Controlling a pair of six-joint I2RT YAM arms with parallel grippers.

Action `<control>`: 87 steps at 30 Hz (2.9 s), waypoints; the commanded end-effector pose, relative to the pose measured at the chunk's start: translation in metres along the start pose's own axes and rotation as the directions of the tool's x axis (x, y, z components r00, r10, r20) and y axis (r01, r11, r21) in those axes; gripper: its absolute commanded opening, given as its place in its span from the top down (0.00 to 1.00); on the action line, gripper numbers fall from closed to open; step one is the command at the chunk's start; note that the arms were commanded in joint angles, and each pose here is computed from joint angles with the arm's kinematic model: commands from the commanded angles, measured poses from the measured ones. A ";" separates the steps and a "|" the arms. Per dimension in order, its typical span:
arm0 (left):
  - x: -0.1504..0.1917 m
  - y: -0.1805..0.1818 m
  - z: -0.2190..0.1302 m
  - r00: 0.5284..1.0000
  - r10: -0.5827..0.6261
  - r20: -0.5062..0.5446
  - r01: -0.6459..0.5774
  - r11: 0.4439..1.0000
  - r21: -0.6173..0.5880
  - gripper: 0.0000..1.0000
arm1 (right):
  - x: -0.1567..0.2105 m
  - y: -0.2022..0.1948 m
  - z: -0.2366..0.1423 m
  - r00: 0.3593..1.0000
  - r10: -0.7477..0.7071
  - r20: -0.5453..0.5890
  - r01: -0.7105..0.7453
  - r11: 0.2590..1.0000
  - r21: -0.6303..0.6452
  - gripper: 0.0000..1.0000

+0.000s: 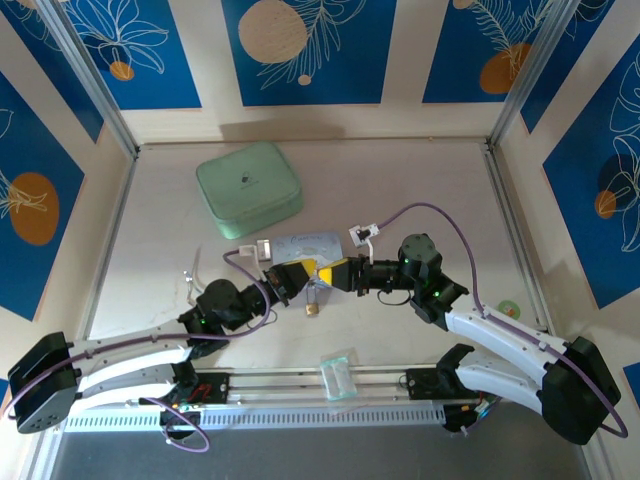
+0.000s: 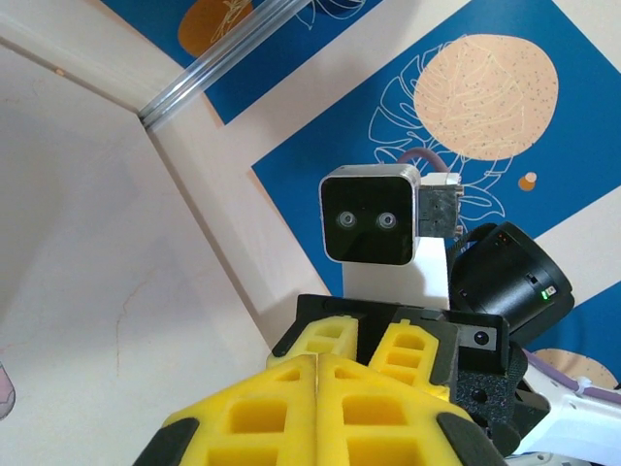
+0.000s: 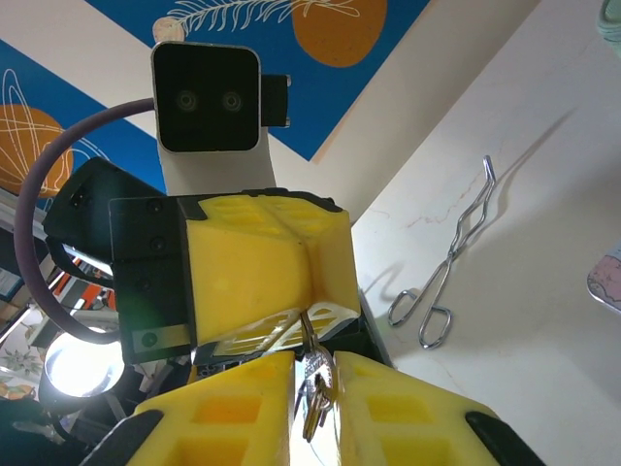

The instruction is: Unlock a padlock with a key

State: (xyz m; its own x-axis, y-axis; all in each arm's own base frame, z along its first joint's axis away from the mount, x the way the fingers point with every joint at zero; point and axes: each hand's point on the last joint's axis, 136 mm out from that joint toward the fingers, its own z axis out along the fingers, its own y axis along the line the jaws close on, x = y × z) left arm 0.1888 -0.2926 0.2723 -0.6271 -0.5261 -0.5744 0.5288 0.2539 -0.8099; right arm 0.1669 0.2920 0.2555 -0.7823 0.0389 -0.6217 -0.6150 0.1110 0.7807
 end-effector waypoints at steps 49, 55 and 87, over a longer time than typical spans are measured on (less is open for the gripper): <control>0.049 0.127 -0.043 0.957 0.015 -0.289 -0.197 0.764 -0.614 0.25 | 0.036 -0.087 -0.024 0.987 0.160 0.005 -0.150 0.917 0.369 1.00; 0.077 0.152 -0.035 0.913 0.019 -0.406 -0.301 0.703 -0.644 0.38 | 0.048 -0.101 -0.029 0.984 0.178 0.017 -0.170 0.897 0.408 1.00; 0.130 0.204 -0.022 0.833 -0.087 -0.546 -0.398 0.591 -0.702 0.55 | 0.082 -0.129 -0.050 0.976 0.218 0.011 -0.194 0.840 0.506 1.00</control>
State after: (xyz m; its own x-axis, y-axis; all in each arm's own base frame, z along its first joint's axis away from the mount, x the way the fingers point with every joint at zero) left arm 0.2082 -0.2942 0.0365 -0.8668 -0.0217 -0.4982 0.1754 0.9219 -0.3455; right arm 0.1771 0.2350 0.1089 -0.9012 0.0708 -0.4277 -0.3112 0.5812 0.7519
